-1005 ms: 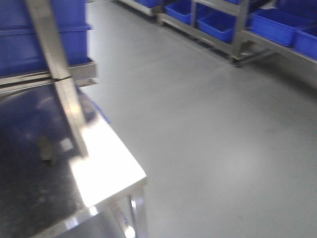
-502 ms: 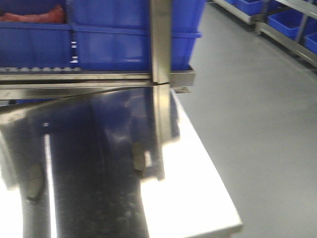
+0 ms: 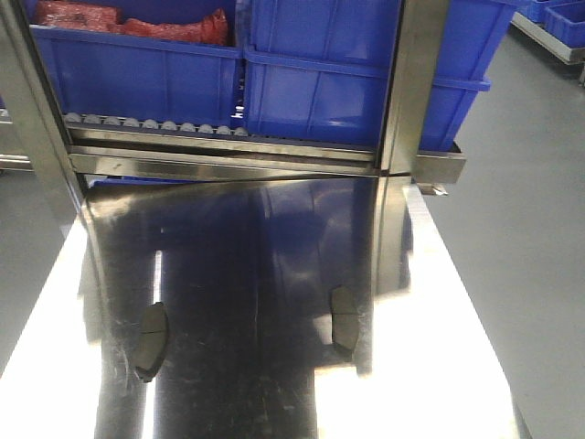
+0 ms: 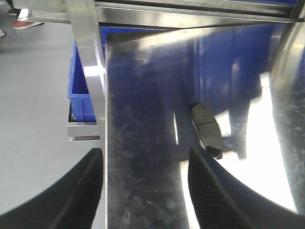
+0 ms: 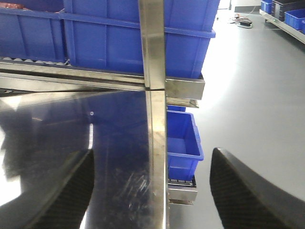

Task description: Move and align brake pads A on conveyor

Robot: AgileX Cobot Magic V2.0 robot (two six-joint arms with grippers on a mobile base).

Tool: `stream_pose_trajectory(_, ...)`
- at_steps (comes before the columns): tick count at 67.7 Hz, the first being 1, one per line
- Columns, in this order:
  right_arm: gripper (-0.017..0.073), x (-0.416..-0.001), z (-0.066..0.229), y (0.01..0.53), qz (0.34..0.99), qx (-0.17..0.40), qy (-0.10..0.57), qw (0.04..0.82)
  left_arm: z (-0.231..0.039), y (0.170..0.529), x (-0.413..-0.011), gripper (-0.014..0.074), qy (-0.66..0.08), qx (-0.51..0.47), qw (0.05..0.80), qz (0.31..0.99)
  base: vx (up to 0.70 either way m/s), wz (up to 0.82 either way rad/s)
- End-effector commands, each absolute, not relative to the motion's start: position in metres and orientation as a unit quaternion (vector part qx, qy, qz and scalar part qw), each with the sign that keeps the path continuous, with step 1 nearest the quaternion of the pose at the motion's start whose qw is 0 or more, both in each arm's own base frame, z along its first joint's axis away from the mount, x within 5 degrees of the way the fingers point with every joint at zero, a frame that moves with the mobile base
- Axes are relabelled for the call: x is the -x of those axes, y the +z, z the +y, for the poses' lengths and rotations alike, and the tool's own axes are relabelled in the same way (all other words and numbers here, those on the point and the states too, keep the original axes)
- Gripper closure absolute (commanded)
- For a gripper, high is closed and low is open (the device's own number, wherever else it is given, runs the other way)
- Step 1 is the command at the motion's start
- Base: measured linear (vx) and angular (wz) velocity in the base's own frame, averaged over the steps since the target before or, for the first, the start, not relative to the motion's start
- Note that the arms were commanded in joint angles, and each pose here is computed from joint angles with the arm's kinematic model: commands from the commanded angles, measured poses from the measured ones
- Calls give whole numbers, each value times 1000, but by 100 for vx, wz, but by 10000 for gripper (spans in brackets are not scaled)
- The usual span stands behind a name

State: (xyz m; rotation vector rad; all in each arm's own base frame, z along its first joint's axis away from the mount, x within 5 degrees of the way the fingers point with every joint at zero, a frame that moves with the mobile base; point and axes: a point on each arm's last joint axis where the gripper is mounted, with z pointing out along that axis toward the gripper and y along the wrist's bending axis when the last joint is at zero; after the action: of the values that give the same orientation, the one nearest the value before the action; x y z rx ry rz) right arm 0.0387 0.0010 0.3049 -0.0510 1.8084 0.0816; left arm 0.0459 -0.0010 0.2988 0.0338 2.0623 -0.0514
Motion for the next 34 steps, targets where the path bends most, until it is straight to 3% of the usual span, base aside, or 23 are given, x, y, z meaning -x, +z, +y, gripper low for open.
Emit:
stream_pose_trajectory(1, 72, -40, 1, 318, 760, 24, 34, 649, -2, 309, -50, 218, -26, -16, 542, 840, 5, 18)
stream_pose_trajectory(34, 72, -40, 1, 318, 760, 24, 34, 649, -2, 309, -50, 218, -26, -16, 542, 840, 1, 5)
